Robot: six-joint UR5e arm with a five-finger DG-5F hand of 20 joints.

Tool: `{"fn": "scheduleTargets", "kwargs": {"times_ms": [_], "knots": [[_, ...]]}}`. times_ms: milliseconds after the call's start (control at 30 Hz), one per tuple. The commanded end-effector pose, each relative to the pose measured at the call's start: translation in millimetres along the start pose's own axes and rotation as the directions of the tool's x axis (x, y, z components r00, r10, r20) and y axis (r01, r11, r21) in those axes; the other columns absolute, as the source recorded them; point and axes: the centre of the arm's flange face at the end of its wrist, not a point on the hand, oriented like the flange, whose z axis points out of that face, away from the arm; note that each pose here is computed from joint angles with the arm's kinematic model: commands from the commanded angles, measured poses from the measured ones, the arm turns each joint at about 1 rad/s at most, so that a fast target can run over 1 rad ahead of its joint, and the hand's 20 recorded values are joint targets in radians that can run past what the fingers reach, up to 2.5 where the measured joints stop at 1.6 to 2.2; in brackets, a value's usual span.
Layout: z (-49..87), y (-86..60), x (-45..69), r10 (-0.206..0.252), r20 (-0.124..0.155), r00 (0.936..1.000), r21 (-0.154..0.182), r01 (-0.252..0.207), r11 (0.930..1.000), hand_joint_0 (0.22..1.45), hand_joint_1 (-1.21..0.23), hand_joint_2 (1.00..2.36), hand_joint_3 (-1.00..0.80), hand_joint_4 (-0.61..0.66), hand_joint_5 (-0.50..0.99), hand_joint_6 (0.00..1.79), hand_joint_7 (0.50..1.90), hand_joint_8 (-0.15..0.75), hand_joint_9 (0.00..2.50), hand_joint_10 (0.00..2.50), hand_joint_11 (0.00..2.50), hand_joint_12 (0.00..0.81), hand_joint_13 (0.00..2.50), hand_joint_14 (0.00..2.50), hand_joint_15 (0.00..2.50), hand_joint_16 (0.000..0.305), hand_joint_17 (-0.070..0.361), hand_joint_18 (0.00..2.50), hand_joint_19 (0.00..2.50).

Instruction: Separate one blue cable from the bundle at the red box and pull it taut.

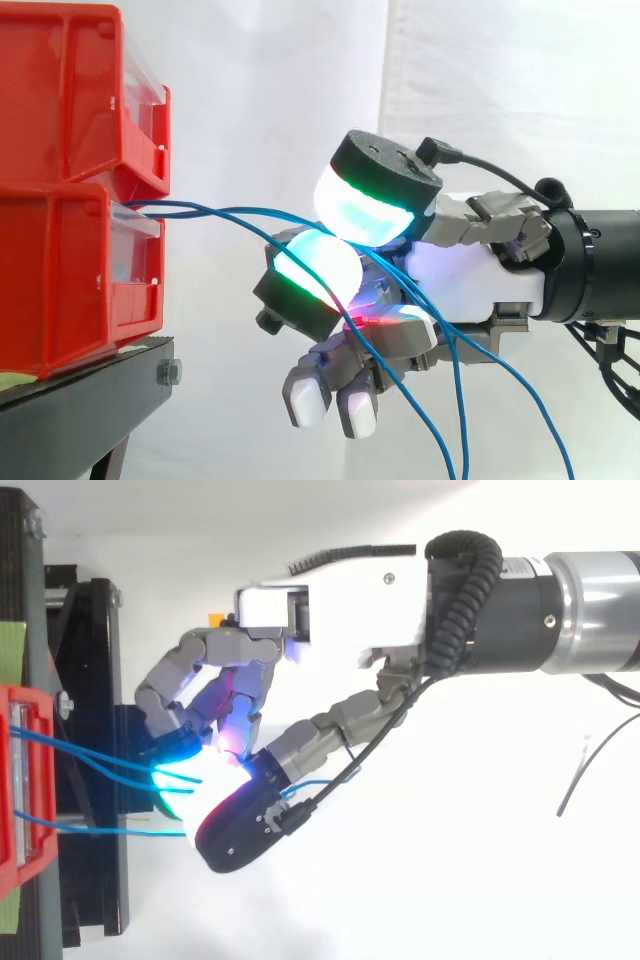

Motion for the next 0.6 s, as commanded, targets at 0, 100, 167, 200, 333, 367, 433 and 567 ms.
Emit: {"fn": "scheduleTargets", "kwargs": {"times_ms": [0,100,167,200,333,367,433,567], "knots": [[0.0,-0.1,0.0,0.000,0.000,1.0000,0.000,0.000,1.0000,0.59,-0.76,1.02,-0.22,0.02,-0.12,0.86,1.24,0.314,1.23,0.03,1.19,0.358,0.74,0.02,0.57,0.048,0.108,0.71,0.74],[0.0,-0.1,0.0,0.000,0.000,1.0000,0.000,0.000,1.0000,0.66,-0.88,1.02,-0.27,0.00,-0.14,0.88,1.23,0.297,1.17,0.03,1.20,0.351,0.72,0.02,0.56,0.048,0.109,0.71,0.71],[0.0,-0.1,0.0,0.000,0.000,1.0000,0.000,0.000,1.0000,0.74,-0.92,1.00,-0.50,-0.03,-0.15,0.89,1.26,0.292,1.16,0.03,1.20,0.344,0.71,0.02,0.54,0.048,0.108,0.71,0.67],[0.0,-0.1,0.0,0.000,0.000,1.0000,0.000,0.000,1.0000,0.73,-0.93,1.00,-0.50,-0.04,-0.15,0.89,1.26,0.295,1.16,0.03,1.21,0.341,0.71,0.02,0.53,0.048,0.107,0.72,0.66],[-0.5,0.6,-2.3,0.006,0.001,1.0000,-0.003,-0.006,1.0000,0.59,-0.91,1.00,-0.50,0.05,-0.13,0.90,1.22,0.304,1.19,0.03,1.20,0.339,0.71,0.02,0.55,0.047,0.107,0.72,0.69],[-0.9,0.2,-3.4,0.008,0.002,1.0000,-0.001,-0.008,1.0000,0.53,-0.91,1.00,-0.50,0.05,-0.13,0.90,1.20,0.319,1.20,0.02,1.21,0.354,0.73,0.02,0.55,0.050,0.112,0.74,0.69],[-0.7,-0.6,-4.4,0.008,0.003,1.0000,0.000,-0.008,1.0000,0.48,-0.88,1.00,-0.50,0.06,-0.12,0.90,1.16,0.330,1.22,0.03,1.19,0.370,0.75,0.02,0.55,0.053,0.119,0.78,0.68],[-0.8,-1.0,-3.1,0.005,0.001,1.0000,0.001,-0.005,1.0000,0.44,-0.65,1.00,-0.50,0.06,-0.12,0.88,1.07,0.348,1.25,0.02,1.15,0.390,0.76,0.02,0.55,0.057,0.128,0.80,0.69]]}}
